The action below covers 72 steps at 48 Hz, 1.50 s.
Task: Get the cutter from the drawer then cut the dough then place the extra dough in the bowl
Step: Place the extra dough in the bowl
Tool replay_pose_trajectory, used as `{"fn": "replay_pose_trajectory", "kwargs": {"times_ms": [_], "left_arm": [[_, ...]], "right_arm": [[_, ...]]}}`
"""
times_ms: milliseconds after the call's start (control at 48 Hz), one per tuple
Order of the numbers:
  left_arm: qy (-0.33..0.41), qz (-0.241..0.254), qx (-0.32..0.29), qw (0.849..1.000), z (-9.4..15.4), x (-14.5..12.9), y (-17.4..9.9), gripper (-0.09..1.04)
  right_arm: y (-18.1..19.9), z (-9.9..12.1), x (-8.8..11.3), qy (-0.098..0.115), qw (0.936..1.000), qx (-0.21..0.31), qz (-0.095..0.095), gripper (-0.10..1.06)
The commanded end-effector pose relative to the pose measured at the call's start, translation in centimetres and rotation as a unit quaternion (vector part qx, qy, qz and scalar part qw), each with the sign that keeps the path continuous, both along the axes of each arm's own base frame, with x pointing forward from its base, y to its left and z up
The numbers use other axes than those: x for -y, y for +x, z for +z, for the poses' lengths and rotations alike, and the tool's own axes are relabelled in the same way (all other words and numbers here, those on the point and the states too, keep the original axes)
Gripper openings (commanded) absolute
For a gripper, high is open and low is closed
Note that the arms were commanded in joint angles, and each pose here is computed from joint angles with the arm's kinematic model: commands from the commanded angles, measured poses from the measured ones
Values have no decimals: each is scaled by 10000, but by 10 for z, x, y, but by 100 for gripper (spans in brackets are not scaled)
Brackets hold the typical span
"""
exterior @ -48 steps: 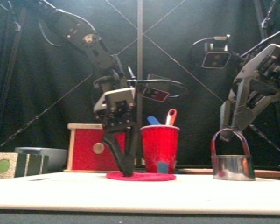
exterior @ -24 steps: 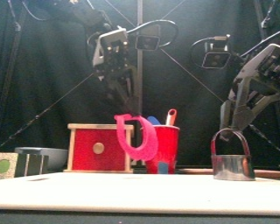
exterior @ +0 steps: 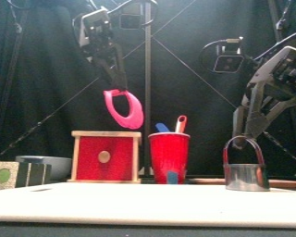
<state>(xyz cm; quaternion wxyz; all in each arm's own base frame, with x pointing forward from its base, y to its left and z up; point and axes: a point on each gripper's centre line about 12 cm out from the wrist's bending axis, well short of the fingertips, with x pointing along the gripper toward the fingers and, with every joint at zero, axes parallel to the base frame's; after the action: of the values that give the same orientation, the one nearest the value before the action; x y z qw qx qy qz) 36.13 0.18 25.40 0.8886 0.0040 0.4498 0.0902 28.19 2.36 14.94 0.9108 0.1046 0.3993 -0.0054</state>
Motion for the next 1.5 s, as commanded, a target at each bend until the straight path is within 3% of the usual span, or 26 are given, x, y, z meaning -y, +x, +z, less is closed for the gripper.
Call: {"fn": "replay_pose_trajectory", "kwargs": {"times_ms": [21, 417, 562, 708, 1146, 1500], "left_arm": [[2, 216, 304, 9993, 20, -14, -19, 63], [51, 1144, 1181, 9864, 48, -60, -114, 62], [87, 1523, 1292, 9798, 43, -74, -142, 63], [83, 1923, 1105, 9751, 23, -88, -159, 62], [-173, 2217, 626, 9730, -42, -103, -160, 63], [-282, 2318, 252, 9720, -70, -115, -149, 63]], "right_arm": [[4, 12, 1, 31, 9997, 220, -33, 83], [6, 14, 1, 27, 9997, 244, -35, 83], [7, 15, 0, 34, 9997, 259, -33, 83], [8, 16, 0, 29, 9996, 267, -28, 83], [7, 13, 0, 3, 9997, 230, -8, 83], [6, 11, 0, 30, 9998, 197, -25, 83]]}}
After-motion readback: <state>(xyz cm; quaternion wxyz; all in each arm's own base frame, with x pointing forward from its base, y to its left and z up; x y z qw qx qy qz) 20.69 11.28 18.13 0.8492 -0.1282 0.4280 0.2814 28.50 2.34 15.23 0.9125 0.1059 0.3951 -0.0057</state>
